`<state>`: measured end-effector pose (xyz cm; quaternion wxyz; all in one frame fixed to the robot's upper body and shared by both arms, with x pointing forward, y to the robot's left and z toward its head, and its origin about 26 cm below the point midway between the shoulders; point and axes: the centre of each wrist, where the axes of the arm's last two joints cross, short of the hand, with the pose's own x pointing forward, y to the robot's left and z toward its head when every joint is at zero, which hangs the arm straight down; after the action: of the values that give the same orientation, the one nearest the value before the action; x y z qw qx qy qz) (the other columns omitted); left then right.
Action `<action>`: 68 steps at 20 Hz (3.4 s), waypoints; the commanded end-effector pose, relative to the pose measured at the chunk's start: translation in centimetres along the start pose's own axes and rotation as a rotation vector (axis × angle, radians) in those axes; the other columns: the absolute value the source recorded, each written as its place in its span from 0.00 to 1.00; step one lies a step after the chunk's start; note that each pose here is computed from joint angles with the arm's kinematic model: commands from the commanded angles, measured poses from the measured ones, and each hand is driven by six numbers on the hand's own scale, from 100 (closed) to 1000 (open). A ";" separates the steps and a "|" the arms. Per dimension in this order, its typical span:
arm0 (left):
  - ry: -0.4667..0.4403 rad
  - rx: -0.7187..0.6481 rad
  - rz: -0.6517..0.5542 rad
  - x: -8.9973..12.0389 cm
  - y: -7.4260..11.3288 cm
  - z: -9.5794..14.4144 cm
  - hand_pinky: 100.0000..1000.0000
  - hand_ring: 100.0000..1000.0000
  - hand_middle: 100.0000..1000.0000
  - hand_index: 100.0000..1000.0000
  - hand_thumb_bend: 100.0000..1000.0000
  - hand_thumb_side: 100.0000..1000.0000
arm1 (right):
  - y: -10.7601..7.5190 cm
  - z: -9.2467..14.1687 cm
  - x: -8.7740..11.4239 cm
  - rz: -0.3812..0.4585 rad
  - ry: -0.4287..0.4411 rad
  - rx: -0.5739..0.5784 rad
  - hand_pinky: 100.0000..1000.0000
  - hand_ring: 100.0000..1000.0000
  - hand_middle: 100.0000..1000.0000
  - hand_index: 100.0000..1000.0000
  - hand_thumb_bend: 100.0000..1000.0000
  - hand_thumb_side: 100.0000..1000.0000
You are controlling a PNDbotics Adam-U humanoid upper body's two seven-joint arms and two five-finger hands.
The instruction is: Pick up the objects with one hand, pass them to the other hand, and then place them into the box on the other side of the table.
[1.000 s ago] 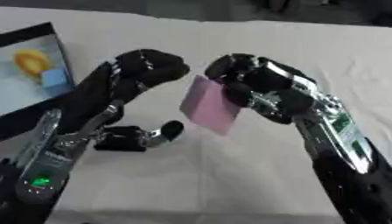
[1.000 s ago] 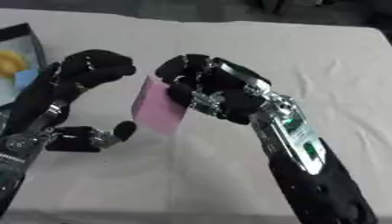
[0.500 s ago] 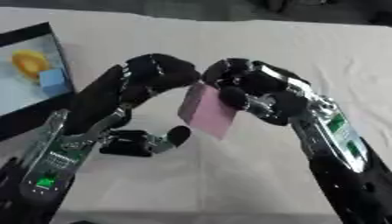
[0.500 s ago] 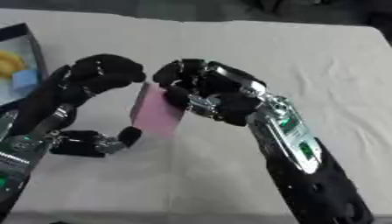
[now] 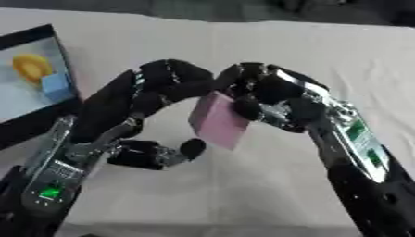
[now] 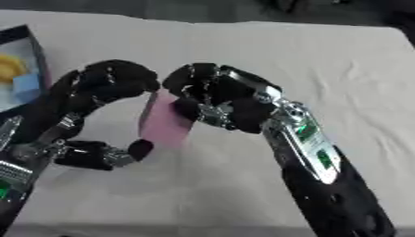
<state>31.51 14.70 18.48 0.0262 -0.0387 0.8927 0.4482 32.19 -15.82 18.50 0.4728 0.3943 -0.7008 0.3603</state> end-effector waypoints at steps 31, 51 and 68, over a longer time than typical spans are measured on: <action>-0.078 0.029 0.088 0.3 -0.3 -2.0 0.76 0.62 0.21 0.66 0.00 0.00 | 0.2 -0.1 1.3 0.050 0.004 0.086 0.90 0.48 0.49 0.67 0.39 0.23; 0.014 0.024 -0.014 0.3 1.0 1.5 0.70 0.59 0.19 0.63 0.08 0.00 | 0.0 0.6 1.7 -0.069 -0.083 -0.013 0.95 0.61 0.83 0.87 0.60 0.61; 0.965 -0.062 -0.876 -3.7 12.9 18.2 0.59 0.58 0.23 0.65 0.55 0.00 | -2.2 6.4 1.1 0.104 -0.200 -0.147 0.94 0.58 0.80 0.87 0.49 0.55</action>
<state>34.09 35.01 16.56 -0.2064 -0.5481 0.7264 0.3596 31.38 -22.37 17.58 0.4141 0.3650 -0.7833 0.2859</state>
